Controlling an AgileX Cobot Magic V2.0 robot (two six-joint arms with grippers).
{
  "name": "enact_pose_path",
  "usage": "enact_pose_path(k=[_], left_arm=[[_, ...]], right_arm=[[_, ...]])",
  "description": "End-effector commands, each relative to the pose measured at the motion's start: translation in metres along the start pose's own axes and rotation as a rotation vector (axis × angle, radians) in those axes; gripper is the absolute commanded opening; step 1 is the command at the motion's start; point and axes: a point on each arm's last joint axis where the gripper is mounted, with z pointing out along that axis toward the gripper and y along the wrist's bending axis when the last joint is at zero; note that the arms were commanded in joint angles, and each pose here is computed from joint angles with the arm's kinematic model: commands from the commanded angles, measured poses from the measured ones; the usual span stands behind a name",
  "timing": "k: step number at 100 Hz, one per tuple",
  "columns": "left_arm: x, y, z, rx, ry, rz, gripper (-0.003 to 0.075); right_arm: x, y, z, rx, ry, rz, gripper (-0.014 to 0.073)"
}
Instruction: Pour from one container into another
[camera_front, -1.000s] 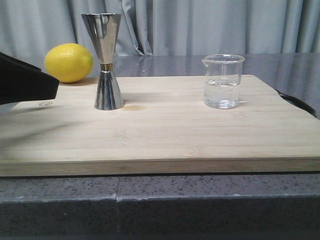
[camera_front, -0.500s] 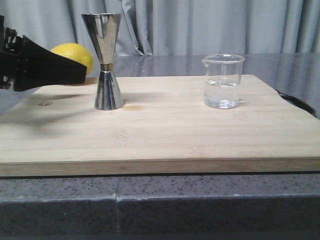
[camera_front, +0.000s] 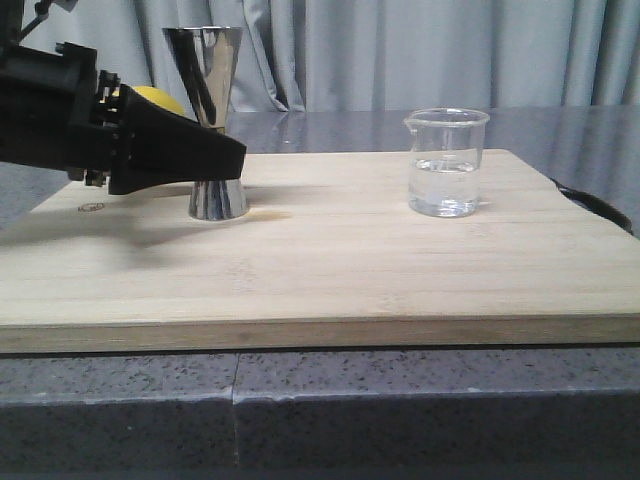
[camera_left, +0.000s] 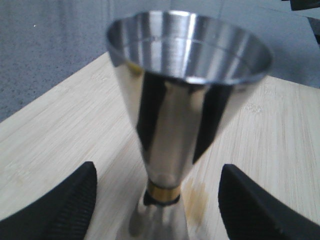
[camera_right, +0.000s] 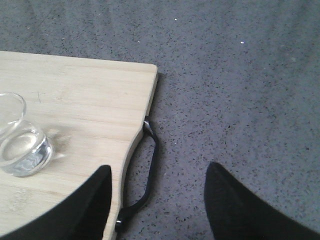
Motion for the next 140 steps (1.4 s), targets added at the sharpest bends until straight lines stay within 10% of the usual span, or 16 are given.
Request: enact_pose_path(k=[1,27,86,140], left_arm=[[-0.026,-0.003,0.002,0.039,-0.135,0.029,0.0483],[-0.026,-0.001,0.003,0.051,-0.142,0.025,0.0434],[-0.027,-0.003,0.003,0.073,-0.160,0.027,-0.0020],[-0.053,-0.017,-0.007,0.124,-0.242,0.101,-0.0019]], right_arm=[[-0.019,0.000,-0.003,0.005,-0.116,-0.014,0.0375],[-0.019,0.000,-0.003,0.005,-0.116,-0.014,0.0375],[-0.019,0.000,-0.003,0.005,-0.115,-0.014,0.0375],[0.000,0.030,0.001,-0.154,-0.180,-0.096,0.0375]])
